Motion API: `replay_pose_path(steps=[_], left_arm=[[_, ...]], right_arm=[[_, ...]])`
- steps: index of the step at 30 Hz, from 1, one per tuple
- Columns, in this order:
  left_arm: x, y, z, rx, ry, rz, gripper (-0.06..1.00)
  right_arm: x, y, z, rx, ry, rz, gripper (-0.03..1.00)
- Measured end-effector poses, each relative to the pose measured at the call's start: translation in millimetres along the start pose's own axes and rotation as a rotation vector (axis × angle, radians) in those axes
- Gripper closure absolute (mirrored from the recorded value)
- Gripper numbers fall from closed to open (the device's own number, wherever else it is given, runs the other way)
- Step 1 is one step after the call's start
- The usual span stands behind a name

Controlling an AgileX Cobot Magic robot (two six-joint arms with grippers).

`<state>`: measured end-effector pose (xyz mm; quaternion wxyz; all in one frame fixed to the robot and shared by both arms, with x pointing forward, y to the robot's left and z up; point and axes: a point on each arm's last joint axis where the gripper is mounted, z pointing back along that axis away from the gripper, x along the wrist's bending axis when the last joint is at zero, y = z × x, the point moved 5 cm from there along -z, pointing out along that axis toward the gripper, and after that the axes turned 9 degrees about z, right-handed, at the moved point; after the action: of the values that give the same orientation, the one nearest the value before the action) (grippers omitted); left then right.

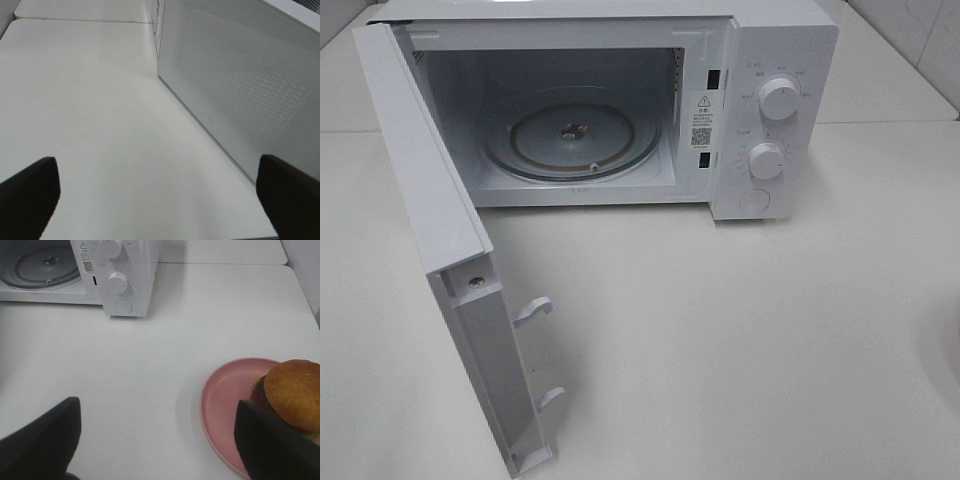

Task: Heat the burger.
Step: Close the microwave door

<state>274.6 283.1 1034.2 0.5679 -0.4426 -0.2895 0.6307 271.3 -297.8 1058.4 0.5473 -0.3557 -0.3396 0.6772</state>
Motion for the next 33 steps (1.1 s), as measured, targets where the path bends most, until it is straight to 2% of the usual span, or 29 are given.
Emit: replay_pose_path(steps=[6,16,33], left_arm=[[0.0,0.0,0.0,0.000,0.000,0.000,-0.04],[0.0,0.0,0.0,0.000,0.000,0.000,-0.04],[0.0,0.0,0.0,0.000,0.000,0.000,-0.04]], right_arm=[[1.5,25.2,-12.5,-0.005,0.050,-0.024,0.20],[0.5,24.6,-22.1,-0.046,0.070,-0.029,0.22],[0.4,24.3,-22.0,-0.048,0.070,-0.029,0.22]])
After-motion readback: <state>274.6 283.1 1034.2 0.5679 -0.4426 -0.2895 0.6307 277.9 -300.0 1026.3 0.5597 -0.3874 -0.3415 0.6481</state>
